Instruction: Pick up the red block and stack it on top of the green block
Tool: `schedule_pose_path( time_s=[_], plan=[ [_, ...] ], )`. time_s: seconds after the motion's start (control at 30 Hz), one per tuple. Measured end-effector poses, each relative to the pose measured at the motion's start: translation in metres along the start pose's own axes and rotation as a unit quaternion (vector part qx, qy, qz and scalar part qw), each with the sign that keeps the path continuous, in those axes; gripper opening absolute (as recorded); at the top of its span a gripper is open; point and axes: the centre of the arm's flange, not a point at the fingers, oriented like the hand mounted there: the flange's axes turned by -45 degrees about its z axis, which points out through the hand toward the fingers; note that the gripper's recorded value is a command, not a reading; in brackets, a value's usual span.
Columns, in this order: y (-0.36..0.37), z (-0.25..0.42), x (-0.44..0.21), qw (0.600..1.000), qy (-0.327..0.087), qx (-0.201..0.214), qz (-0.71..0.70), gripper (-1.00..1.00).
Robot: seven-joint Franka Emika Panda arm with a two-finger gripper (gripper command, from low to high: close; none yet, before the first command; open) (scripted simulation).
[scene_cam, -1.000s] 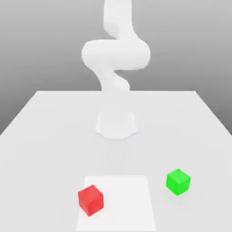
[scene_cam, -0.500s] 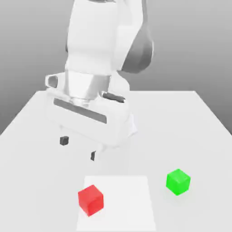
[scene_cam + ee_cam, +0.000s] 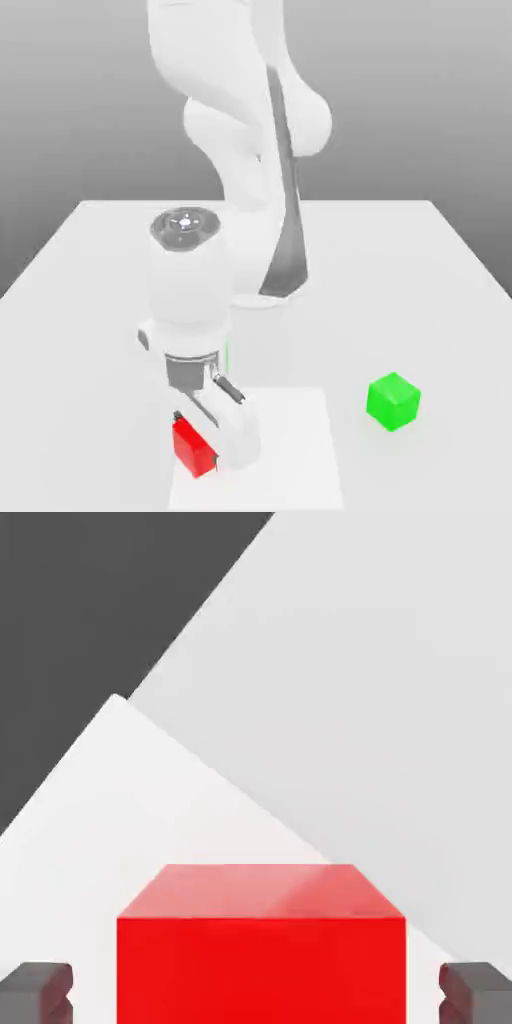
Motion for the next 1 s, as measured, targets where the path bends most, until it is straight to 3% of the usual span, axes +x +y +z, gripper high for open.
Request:
schedule_pose_path(
  time_s=[0.13, 0.37, 0.57, 0.73, 1.0],
  plan=[
    [0.0, 0.001, 0.0, 1.0, 0.0, 0.0, 0.0, -1.0],
    [-0.003, -0.057, -0.003, 1.0, 0.0, 0.001, -0.002, -1.0],
    [-0.08, -0.089, -0.137, 0.997, -0.003, 0.007, -0.082, -1.0],
    [-0.094, -0.098, -0.242, 0.993, -0.002, 0.002, -0.117, -1.0],
    [-0.097, -0.075, -0.253, 0.993, 0.006, 0.001, -0.114, -1.0]
  ],
)
